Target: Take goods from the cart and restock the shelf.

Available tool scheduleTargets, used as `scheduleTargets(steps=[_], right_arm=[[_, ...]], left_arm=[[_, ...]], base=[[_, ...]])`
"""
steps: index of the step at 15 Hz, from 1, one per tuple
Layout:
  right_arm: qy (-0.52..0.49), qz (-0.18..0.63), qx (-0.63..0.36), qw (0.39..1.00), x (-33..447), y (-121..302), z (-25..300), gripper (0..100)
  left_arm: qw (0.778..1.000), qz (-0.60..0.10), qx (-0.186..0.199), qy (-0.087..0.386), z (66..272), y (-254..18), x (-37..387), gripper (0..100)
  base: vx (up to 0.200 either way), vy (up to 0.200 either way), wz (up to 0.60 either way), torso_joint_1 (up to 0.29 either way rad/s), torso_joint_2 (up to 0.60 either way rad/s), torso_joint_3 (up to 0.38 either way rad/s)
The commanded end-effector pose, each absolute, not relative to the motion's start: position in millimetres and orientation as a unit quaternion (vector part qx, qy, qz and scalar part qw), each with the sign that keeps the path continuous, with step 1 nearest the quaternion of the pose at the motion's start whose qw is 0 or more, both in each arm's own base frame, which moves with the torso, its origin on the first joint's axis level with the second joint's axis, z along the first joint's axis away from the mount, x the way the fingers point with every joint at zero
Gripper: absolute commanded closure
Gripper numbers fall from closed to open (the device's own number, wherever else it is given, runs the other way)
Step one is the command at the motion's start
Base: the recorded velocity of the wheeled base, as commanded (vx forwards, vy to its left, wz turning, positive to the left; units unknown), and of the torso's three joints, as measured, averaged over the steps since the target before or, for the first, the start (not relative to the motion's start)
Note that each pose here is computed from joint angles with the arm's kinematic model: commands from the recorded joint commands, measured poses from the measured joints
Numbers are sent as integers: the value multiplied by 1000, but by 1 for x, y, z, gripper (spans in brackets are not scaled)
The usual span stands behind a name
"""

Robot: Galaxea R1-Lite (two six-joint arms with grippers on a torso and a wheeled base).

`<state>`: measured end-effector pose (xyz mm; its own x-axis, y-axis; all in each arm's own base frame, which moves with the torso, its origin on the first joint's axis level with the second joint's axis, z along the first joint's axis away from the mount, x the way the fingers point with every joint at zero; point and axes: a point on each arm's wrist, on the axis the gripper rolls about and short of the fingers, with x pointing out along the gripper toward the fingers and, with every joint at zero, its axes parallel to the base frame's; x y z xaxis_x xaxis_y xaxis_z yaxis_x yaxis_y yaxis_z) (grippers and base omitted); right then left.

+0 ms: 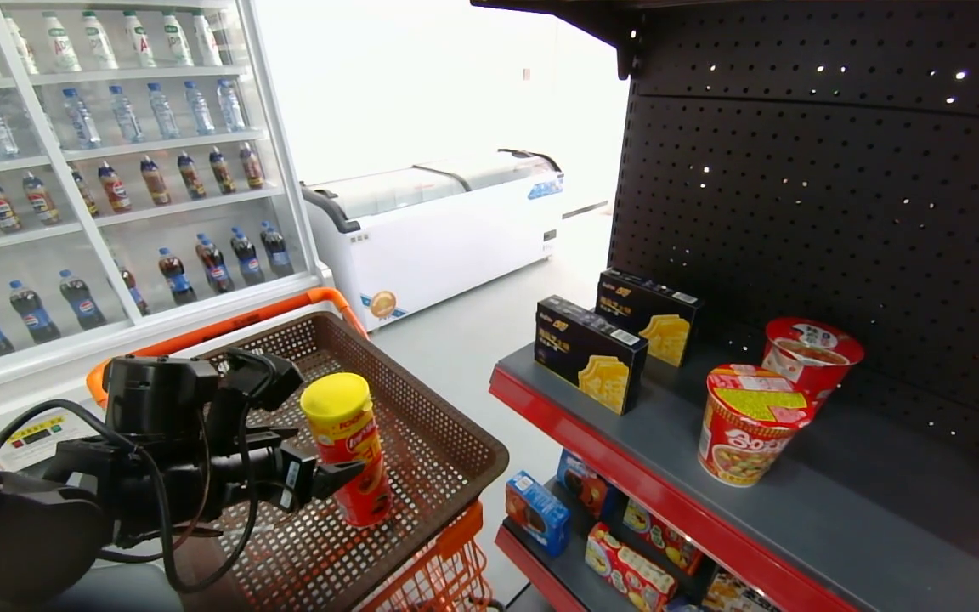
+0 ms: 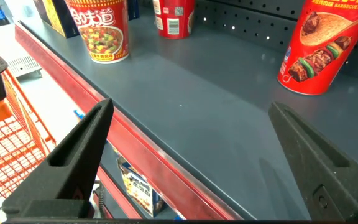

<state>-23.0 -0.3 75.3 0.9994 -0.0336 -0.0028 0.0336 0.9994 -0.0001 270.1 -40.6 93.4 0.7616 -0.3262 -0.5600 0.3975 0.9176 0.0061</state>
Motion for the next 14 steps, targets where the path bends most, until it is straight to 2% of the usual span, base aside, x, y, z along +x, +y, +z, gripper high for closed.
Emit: scheduleTargets(steps=[1,7,10,14], right_arm=[[2,-17,0,1000,-23,0,75,0],[2,-17,0,1000,-23,0,75,0],[2,-17,0,1000,-23,0,75,0],[2,-17,0,1000,-23,0,75,0]], left_arm=[[936,-199,65,281,90,-45,273,0],[955,-193,56,218,72,-41,250,0],[956,-190,54,215,66,-40,249,0],[961,-187,27,201,54,-43,258,0]], base=[[0,0,0,0,0,0],[0,0,0,0,0,0],[0,0,0,0,0,0],[0,0,0,0,0,0]])
